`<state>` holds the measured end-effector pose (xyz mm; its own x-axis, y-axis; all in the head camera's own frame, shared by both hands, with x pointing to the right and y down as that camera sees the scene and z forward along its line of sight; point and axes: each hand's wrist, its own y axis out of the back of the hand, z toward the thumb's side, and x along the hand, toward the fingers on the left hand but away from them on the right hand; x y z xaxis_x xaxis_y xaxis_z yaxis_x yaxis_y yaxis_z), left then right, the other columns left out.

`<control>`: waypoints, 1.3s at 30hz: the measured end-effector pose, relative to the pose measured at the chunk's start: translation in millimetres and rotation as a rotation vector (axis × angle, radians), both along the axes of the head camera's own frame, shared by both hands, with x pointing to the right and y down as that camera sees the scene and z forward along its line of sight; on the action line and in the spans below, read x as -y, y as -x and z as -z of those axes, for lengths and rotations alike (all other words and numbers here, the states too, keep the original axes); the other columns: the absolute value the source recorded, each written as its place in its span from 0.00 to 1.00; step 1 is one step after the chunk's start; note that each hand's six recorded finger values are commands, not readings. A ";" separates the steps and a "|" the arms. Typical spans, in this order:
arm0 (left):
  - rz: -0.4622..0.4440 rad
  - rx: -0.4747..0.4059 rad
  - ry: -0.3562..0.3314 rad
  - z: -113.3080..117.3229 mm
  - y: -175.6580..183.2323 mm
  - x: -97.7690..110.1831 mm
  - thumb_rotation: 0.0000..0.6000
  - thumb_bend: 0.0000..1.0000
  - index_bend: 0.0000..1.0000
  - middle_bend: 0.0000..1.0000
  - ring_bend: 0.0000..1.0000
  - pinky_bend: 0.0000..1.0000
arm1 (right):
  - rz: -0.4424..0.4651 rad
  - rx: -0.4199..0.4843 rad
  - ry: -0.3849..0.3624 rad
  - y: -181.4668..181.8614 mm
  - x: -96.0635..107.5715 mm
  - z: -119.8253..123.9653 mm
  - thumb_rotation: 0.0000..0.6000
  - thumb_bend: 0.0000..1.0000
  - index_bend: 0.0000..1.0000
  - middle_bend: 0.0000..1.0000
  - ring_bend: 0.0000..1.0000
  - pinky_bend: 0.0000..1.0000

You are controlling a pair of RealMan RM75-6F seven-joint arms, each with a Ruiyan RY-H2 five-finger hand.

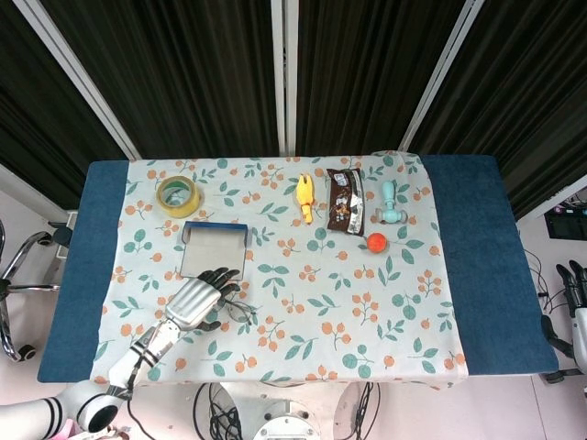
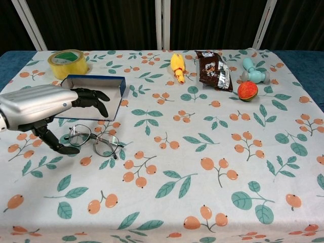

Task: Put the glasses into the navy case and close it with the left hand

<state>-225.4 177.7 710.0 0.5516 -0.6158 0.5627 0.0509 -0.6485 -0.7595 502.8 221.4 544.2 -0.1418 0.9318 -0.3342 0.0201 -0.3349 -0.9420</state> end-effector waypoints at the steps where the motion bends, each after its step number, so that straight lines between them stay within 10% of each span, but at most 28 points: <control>1: -0.006 0.011 0.001 -2.6 0.4 0.5 1.00 0.16 0.28 0.07 0.09 0.23 | 0.001 0.001 -0.001 0.3 0.2 0.2 1.00 0.30 0.00 0.00 0.00 0.00; 39: 0.047 0.014 0.067 -28.9 -10.4 8.7 1.00 0.35 0.55 0.09 0.09 0.22 | -0.040 -0.019 0.052 -11.9 -6.6 -11.2 1.00 0.31 0.00 0.00 0.00 0.00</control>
